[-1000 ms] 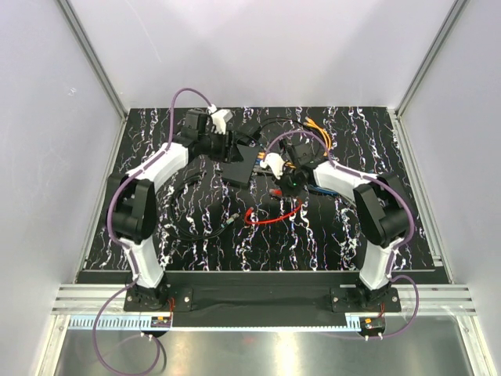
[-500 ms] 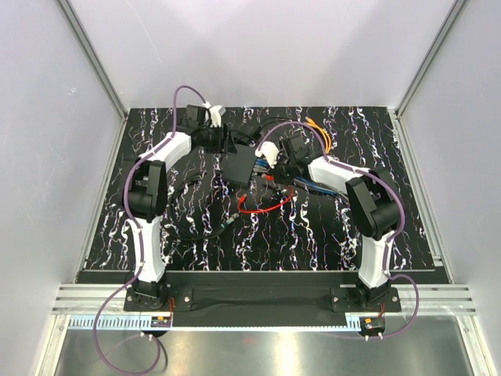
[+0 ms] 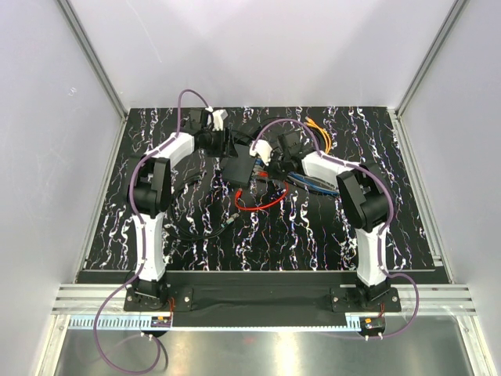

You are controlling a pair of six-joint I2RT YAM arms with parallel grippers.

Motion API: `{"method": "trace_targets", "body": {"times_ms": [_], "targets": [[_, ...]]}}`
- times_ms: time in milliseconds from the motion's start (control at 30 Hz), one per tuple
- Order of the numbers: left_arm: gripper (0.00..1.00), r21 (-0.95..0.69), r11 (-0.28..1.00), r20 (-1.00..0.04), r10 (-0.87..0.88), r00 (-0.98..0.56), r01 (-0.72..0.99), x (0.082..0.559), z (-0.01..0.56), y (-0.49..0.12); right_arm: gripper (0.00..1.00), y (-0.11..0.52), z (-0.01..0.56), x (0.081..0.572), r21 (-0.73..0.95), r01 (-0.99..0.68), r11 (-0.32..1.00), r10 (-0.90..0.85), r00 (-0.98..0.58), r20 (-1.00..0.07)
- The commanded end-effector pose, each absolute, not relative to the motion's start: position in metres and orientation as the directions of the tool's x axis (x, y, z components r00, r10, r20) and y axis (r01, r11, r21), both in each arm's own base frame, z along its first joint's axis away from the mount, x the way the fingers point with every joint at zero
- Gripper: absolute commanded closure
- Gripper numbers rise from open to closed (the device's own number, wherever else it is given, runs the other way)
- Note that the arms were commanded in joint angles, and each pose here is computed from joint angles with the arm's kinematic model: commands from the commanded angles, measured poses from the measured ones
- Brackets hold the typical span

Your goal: Insert the plug into the switch port

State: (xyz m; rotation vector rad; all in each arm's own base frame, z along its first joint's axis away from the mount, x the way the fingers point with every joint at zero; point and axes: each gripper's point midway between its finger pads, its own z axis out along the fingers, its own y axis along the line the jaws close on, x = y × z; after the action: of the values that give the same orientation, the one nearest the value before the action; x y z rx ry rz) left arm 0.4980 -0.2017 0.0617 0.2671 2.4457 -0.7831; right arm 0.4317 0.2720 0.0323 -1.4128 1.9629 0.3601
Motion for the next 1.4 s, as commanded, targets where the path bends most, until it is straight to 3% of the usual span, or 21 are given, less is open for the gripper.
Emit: {"method": "trace_targets", "body": {"times_ms": [0,733,1367], "targets": [[0.43,-0.464,0.802,-0.607,0.020,-0.795,0.375,0.514,0.075,-0.205,1.00,0.288,0.048,0.439,-0.171,-0.929,0.328,-0.709,-0.122,-0.695],[0.47,-0.498,0.784,-0.582,0.016,-0.813,0.372,0.513,0.059,-0.214,1.00,0.302,0.034,0.441,-0.124,-0.933,0.338,-0.702,-0.163,-0.693],[0.59,-0.537,0.754,-0.556,0.023,-0.831,0.380,0.502,0.054,-0.225,1.00,0.313,0.055,0.447,-0.106,-0.894,0.435,-0.626,-0.216,-0.749]]}}
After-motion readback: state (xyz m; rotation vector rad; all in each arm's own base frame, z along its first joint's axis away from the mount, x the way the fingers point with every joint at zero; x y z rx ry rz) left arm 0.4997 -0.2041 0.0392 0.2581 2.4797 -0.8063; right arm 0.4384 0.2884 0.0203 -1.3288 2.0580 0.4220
